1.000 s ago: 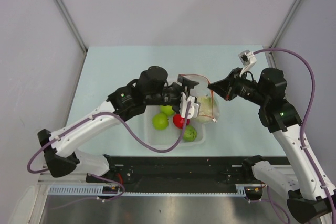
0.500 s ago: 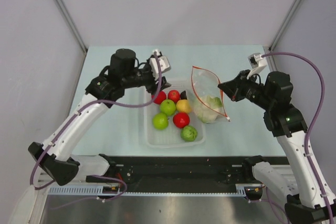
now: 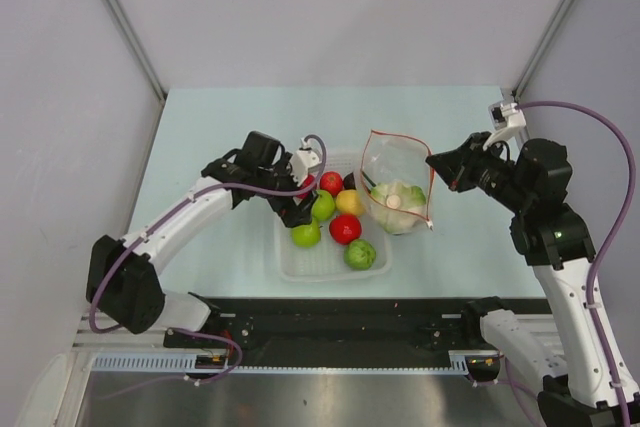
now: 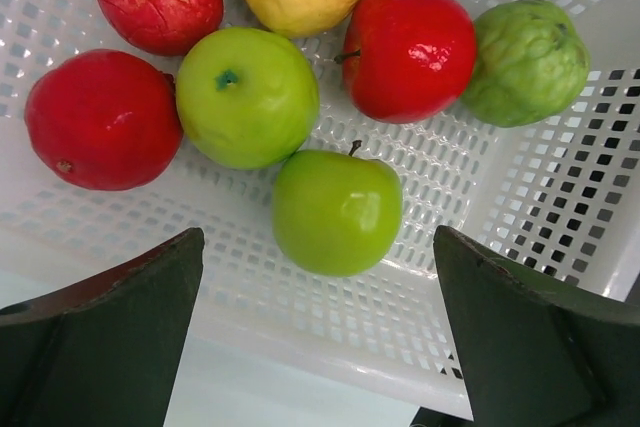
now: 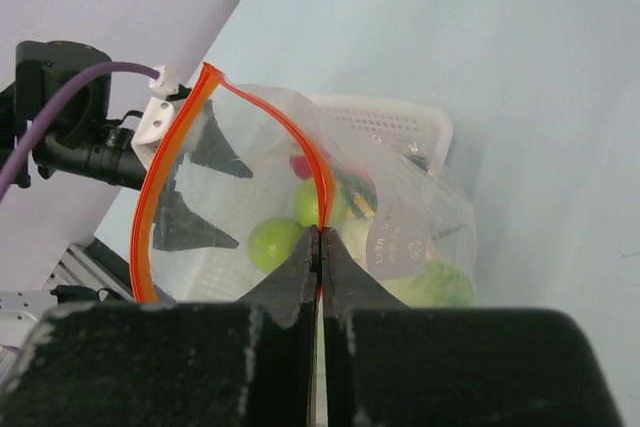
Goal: Place the food in the zip-top bag and seal the zipper
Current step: Pick up the fake fruit from the bin.
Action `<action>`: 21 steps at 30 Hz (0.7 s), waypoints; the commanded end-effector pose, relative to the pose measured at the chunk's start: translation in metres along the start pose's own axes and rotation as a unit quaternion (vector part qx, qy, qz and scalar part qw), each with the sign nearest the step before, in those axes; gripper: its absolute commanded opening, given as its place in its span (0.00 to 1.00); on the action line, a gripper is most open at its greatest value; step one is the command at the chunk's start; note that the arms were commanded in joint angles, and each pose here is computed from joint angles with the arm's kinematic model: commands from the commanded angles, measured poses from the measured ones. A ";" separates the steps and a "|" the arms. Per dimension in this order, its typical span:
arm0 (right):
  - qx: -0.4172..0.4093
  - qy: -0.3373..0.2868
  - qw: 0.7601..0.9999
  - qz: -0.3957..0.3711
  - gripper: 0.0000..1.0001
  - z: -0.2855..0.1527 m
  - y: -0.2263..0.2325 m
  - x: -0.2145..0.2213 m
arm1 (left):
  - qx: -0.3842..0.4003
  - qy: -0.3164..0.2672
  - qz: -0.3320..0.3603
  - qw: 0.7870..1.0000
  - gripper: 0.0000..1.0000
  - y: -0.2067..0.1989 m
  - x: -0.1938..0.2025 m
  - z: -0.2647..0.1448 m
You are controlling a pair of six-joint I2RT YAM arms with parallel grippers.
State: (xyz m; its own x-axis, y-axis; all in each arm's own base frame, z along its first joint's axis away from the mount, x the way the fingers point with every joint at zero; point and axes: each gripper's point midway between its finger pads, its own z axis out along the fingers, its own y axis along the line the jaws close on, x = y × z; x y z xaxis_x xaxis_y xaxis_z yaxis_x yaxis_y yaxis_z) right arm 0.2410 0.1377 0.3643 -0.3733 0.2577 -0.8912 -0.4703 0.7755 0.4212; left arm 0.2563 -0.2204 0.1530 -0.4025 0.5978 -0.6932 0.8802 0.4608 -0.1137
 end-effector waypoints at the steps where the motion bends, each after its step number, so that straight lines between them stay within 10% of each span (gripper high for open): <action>1: -0.008 -0.057 0.998 -0.008 0.00 -0.014 0.016 -0.037 | 0.003 0.019 0.019 1.000 1.00 0.000 0.006 0.014; 21: 0.056 -0.007 0.998 0.009 0.00 0.016 -0.032 -0.002 | 0.022 0.140 0.082 0.986 1.00 -0.008 0.062 0.060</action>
State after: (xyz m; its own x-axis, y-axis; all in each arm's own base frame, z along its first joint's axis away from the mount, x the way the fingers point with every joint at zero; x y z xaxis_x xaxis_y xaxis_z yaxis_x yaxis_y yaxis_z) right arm 0.2560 0.1217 0.3585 -0.3837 0.2811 -0.8796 -0.3752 0.8229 0.4267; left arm 0.2457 -0.2265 0.0739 -0.3420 0.7992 -0.4942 0.9308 0.3604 -0.0614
